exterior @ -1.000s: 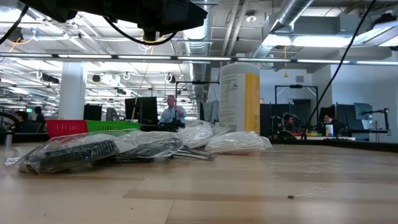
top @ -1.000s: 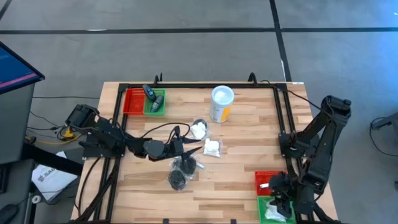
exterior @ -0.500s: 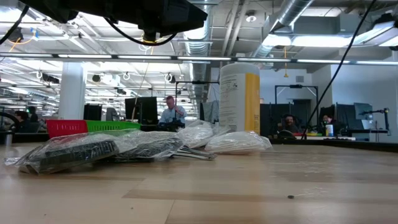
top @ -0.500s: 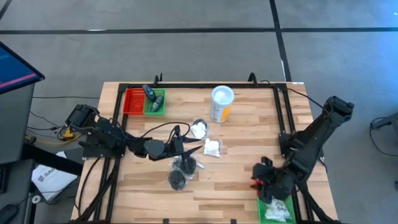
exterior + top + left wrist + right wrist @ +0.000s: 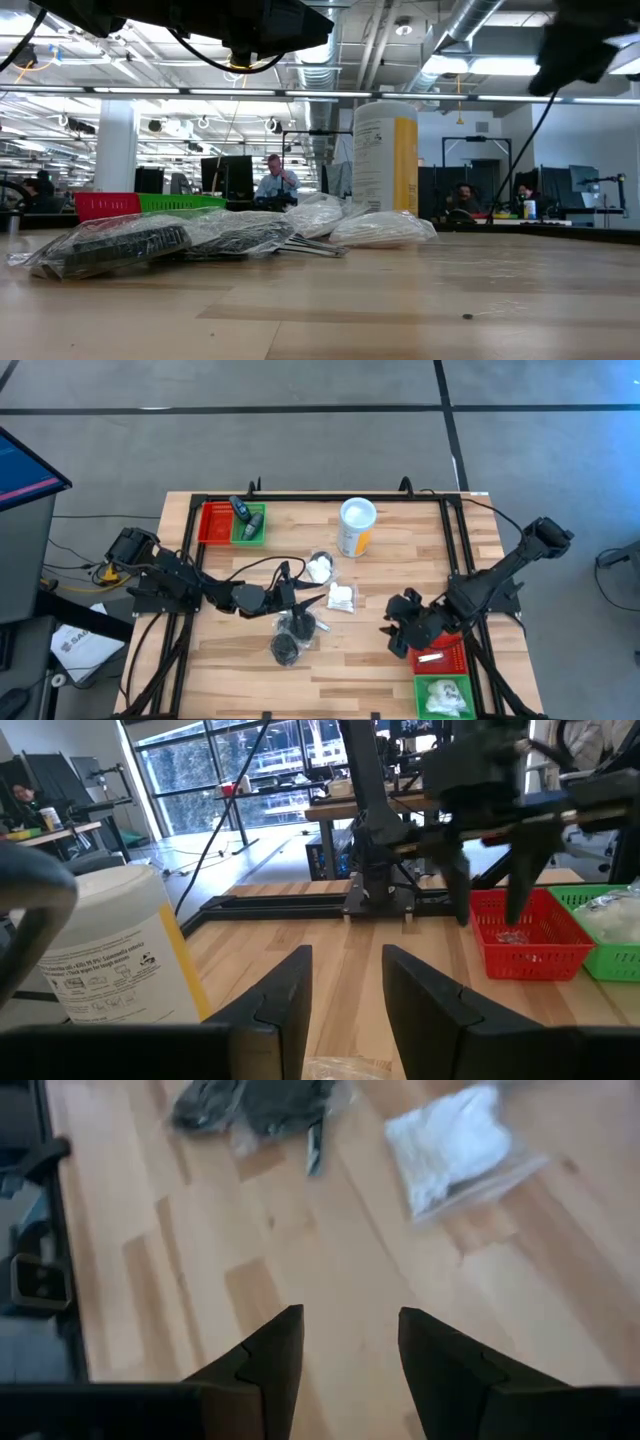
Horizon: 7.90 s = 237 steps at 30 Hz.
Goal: Pick & Place Travel size toiletries
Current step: Put the white cotton pack into the bottom green bin
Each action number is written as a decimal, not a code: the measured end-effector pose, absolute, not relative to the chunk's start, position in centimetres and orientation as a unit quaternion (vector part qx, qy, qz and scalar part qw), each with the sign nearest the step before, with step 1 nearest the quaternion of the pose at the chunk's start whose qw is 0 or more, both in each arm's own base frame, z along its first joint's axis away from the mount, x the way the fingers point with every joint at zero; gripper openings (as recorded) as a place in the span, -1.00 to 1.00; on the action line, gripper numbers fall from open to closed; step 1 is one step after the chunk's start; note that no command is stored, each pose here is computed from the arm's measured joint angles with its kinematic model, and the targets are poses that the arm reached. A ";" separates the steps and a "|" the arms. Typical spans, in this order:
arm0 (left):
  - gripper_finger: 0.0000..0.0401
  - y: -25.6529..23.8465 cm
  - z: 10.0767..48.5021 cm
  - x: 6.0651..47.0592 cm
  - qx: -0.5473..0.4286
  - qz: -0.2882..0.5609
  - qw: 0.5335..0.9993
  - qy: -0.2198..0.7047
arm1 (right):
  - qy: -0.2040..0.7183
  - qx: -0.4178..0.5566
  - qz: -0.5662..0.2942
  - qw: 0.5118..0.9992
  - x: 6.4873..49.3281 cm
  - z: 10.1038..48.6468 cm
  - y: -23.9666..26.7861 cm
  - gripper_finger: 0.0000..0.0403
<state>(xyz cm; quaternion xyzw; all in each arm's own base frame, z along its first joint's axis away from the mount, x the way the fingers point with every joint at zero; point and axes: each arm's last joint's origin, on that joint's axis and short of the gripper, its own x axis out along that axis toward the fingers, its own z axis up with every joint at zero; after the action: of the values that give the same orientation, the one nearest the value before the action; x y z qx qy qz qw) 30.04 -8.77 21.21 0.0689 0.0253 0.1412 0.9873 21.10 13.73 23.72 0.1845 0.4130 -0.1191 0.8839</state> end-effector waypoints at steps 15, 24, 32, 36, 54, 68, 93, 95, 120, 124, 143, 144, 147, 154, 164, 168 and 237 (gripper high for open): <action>-0.44 -8.8 21.2 30.0 0.069 0.141 0.987 0.026 | 0.346 0.245 -0.134 0.896 23.0 18.6 9.3 -0.14; -0.44 -8.8 21.2 30.0 0.070 0.141 0.987 0.027 | 0.302 0.286 -0.139 0.899 22.7 16.0 6.9 -0.13; -0.44 -8.8 21.2 30.0 0.070 0.141 0.987 0.027 | 0.292 0.308 -0.142 0.894 22.6 15.2 5.6 -0.12; -0.44 -8.8 21.2 30.0 0.070 0.141 0.987 0.027 | 0.292 0.309 -0.153 0.892 22.7 15.0 5.1 -0.11; -0.44 -8.7 20.7 29.8 0.073 0.140 0.987 0.035 | 0.316 0.328 -0.141 0.879 25.8 9.7 2.8 -0.09; -0.44 -8.3 19.5 29.2 0.067 0.143 0.986 0.051 | 0.319 0.324 -0.098 0.885 26.5 8.9 1.9 -0.95; -0.44 -8.1 19.5 29.2 0.056 0.146 0.987 0.049 | 0.308 0.311 -0.005 0.899 26.6 10.8 2.6 -1.00; -0.44 -8.1 19.5 29.2 0.055 0.146 0.987 0.049 | 0.308 0.305 0.002 0.901 26.3 11.6 2.8 -1.00; -0.44 -8.2 19.5 29.2 0.053 0.146 0.987 0.049 | 0.350 0.283 0.069 0.890 19.0 19.5 5.7 -1.00; -0.44 -8.1 19.5 29.2 0.053 0.146 0.987 0.048 | 0.386 0.276 0.050 0.879 18.2 20.5 6.1 -1.00; -0.44 -8.1 19.5 29.2 0.053 0.146 0.987 0.048 | 0.515 0.250 0.078 0.816 14.5 27.0 10.5 -1.00; -0.44 -8.1 19.5 29.2 0.053 0.146 0.987 0.048 | 0.521 0.252 0.078 0.812 14.2 27.0 10.7 -1.00; -0.44 -8.2 19.5 29.2 0.052 0.146 0.987 0.048 | 0.540 0.264 0.072 0.796 13.5 26.9 11.4 -1.00; -0.44 -8.0 19.5 29.3 0.040 0.149 0.987 0.046 | 0.564 0.289 0.075 0.770 11.9 26.8 12.9 -1.00; -0.44 -8.0 19.5 29.3 0.040 0.149 0.987 0.046 | 0.586 0.324 0.064 0.740 9.6 26.8 14.7 -1.00; -0.44 -8.0 19.5 29.3 0.040 0.149 0.987 0.046 | 0.602 0.324 0.058 0.728 8.8 26.5 15.6 -1.00; -0.44 -6.4 19.6 29.7 -0.014 0.179 0.983 0.035 | 0.592 0.298 0.061 0.746 7.2 22.8 25.4 -1.00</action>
<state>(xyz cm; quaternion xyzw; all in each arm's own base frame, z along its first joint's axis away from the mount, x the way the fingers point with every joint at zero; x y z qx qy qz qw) 29.67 -6.36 19.57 -0.0137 0.0353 0.1788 0.9832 7.19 25.42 22.81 0.2976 0.5924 0.0606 0.7462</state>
